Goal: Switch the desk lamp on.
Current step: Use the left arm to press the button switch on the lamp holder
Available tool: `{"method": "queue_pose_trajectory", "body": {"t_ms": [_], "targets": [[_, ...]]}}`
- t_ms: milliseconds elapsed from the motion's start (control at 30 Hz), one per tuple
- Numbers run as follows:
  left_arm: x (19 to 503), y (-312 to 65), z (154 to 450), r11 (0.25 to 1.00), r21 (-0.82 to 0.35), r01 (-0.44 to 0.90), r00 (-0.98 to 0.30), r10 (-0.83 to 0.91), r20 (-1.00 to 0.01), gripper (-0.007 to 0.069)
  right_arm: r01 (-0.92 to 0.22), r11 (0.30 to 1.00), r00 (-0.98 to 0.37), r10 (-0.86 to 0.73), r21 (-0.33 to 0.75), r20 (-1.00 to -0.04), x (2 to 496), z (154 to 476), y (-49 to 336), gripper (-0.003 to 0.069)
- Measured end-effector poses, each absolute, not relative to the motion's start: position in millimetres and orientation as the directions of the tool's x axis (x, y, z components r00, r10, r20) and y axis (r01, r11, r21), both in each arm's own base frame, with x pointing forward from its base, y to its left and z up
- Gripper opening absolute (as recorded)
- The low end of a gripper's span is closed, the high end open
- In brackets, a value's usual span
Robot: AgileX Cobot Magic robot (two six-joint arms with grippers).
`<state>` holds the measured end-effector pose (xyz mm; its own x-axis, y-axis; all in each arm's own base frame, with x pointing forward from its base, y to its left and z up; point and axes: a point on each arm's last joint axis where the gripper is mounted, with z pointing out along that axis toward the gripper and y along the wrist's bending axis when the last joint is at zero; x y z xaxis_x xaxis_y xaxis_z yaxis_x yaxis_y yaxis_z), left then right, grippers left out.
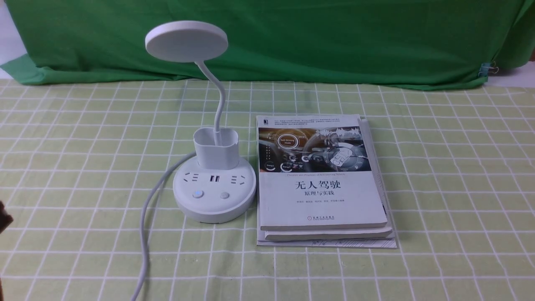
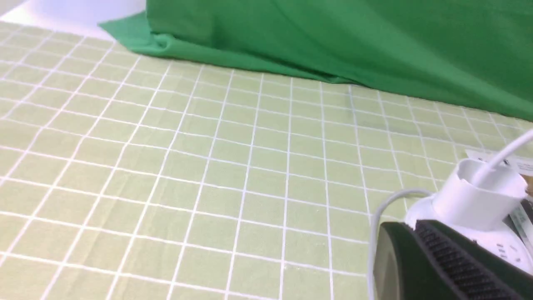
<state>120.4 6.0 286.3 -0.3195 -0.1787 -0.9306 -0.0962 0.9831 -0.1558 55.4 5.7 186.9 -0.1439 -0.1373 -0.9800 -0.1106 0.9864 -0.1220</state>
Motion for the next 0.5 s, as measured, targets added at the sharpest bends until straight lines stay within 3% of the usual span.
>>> {"method": "queue_pose_trajectory", "body": {"t_ms": [167,300,500], "targets": [[145.6,6.8,269.2,0.965,-0.223,-0.136,-0.416,-0.26,-0.871,0.0019,-0.111,0.986,-0.144,-0.137,-0.122,-0.98,55.4,186.9,5.7,0.0245],[178.4,4.4,244.6,0.961,-0.232,-0.151,-0.63,-0.275,-0.727,0.0019,-0.111,0.986,-0.144,-0.137,-0.122,-0.98,55.4,186.9,5.7,0.0245],[218.5,-16.4,234.5,0.963,-0.267,0.035,-0.796,-0.134,-0.59,0.0019,-0.111,0.986,-0.144,-0.137,-0.122,-0.98,55.4,186.9,5.7,0.0245]]}}
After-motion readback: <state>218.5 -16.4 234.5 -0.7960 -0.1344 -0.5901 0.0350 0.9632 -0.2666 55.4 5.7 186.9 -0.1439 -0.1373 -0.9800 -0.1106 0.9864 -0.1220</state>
